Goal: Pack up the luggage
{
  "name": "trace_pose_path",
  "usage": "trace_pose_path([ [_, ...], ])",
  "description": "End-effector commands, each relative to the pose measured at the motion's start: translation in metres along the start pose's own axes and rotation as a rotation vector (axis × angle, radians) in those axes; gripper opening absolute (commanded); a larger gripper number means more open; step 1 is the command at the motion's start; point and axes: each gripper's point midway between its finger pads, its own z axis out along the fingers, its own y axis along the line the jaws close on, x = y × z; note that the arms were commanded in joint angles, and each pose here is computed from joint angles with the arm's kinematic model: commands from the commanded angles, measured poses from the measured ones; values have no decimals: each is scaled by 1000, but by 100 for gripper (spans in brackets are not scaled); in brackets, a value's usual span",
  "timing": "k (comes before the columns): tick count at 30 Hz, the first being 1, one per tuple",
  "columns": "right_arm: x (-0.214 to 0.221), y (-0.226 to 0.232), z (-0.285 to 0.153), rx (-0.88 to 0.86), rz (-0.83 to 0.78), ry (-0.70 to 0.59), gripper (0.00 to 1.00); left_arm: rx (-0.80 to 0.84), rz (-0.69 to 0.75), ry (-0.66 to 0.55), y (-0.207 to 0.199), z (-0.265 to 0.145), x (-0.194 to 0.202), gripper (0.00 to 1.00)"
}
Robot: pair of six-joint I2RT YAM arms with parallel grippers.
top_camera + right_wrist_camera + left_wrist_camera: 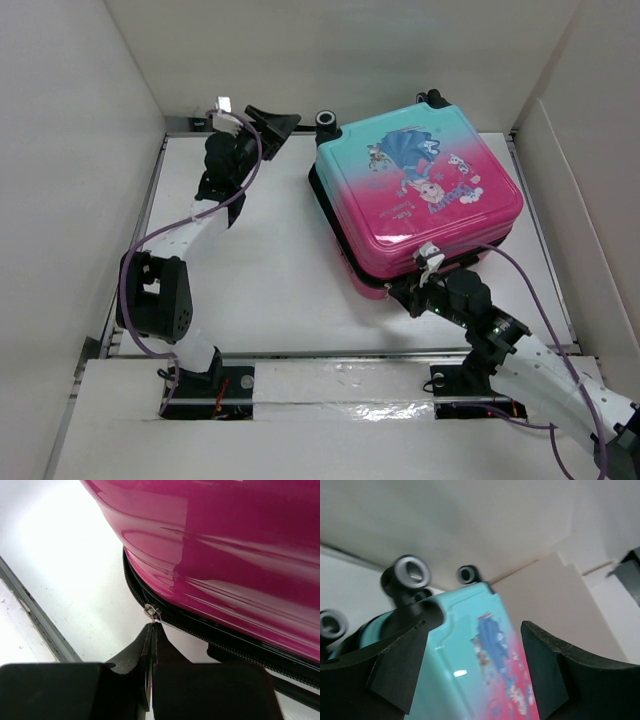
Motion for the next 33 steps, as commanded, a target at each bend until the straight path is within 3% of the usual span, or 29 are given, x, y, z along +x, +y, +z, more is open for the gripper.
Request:
trace_pose_path([
  [1, -20, 7, -4, -20, 20, -86, 0, -20, 89, -73, 9, -23, -9, 71],
  [3, -14, 8, -5, -20, 37, -78, 0, -93, 118, -51, 32, -41, 19, 66],
  [5, -11, 7, -6, -18, 47, -72, 4, -150, 163, -96, 41, -61, 23, 61],
  [6, -9, 8, -6, -22, 54, -68, 11, -212, 155, -54, 72, -79, 50, 57],
  [7, -9, 8, -5, -22, 60, -70, 22, -186, 153, -73, 68, -88, 53, 52],
  [8, -6, 8, -4, -20, 72, -59, 40, -196, 142, -56, 77, -95, 64, 42],
  [11, -2, 6, 1, -12, 97, -52, 57, -221, 185, 64, 96, -117, 122, 31],
  [16, -10, 5, 10, -8, 116, -79, 59, -169, 289, 255, 82, -144, 210, 24],
  [19, -12, 1, 13, 14, 129, -90, 42, -150, 284, 306, 82, -156, 234, 17],
  [20, -12, 0, 14, 19, 131, -96, 32, -128, 294, 349, 78, -161, 247, 16],
  [25, -7, -6, 15, 61, 166, -58, 21, -71, 301, 450, 64, -157, 289, 14],
  [28, 1, -10, 10, 84, 190, -59, 30, -58, 303, 462, 60, -153, 298, 14],
  [29, -2, -10, 7, 84, 193, -81, 42, -54, 305, 465, 59, -152, 299, 14],
  [33, -2, -10, 7, 87, 195, -90, 46, -39, 318, 480, 54, -150, 307, 14],
])
